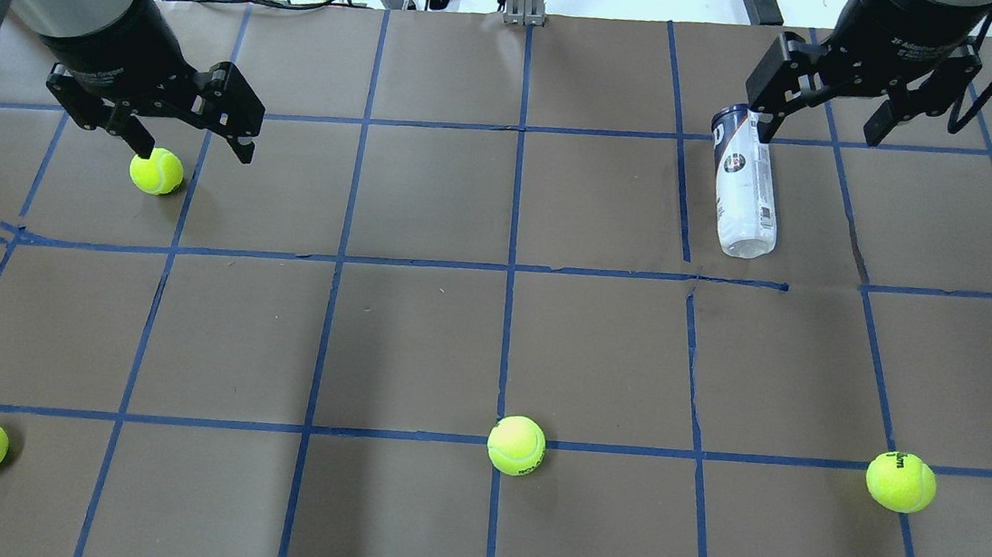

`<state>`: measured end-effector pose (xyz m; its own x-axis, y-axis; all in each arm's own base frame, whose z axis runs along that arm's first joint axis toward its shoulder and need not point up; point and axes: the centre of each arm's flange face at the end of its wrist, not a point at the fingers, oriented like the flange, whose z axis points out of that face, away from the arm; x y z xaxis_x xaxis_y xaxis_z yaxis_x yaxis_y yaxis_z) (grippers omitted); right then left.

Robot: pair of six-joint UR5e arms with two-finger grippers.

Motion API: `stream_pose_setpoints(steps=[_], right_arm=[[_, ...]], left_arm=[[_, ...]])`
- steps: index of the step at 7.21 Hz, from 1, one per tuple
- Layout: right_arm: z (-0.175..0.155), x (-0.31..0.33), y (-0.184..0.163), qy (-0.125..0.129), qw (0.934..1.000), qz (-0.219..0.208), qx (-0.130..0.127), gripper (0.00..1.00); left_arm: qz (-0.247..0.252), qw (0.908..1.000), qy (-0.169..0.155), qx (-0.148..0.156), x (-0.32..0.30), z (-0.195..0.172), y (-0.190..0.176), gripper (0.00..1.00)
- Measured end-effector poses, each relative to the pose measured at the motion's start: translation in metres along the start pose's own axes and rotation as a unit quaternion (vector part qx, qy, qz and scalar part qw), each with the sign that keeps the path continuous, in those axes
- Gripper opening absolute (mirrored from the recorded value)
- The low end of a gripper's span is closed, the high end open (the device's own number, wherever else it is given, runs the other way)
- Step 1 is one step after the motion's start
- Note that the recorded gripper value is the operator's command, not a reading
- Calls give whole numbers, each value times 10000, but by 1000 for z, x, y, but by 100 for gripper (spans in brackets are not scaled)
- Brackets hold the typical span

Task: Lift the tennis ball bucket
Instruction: 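Lower the right gripper around the upright tennis ball can and close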

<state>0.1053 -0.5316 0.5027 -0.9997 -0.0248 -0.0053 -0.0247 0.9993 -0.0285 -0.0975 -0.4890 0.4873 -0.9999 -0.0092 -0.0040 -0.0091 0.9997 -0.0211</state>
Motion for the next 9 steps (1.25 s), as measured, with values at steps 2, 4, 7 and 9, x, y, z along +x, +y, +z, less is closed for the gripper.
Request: stream_pose_setpoints(steps=[2,4,7,9], right_arm=[[54,17,-50,5,10000,90,-11,100],[141,44,-105,2,9997,210,-101,100],[240,67,-149,19,9995,314,-74,100],[263,67,-155,-11,9993,355,-98,100]], left_arm=[[28,10000,-24,11,0,0,0,100],[33,10000,-20,15,0,0,0,100],[27,10000,-21,16,0,0,0,100],[26,10000,-21,11,-1,0,0,100]])
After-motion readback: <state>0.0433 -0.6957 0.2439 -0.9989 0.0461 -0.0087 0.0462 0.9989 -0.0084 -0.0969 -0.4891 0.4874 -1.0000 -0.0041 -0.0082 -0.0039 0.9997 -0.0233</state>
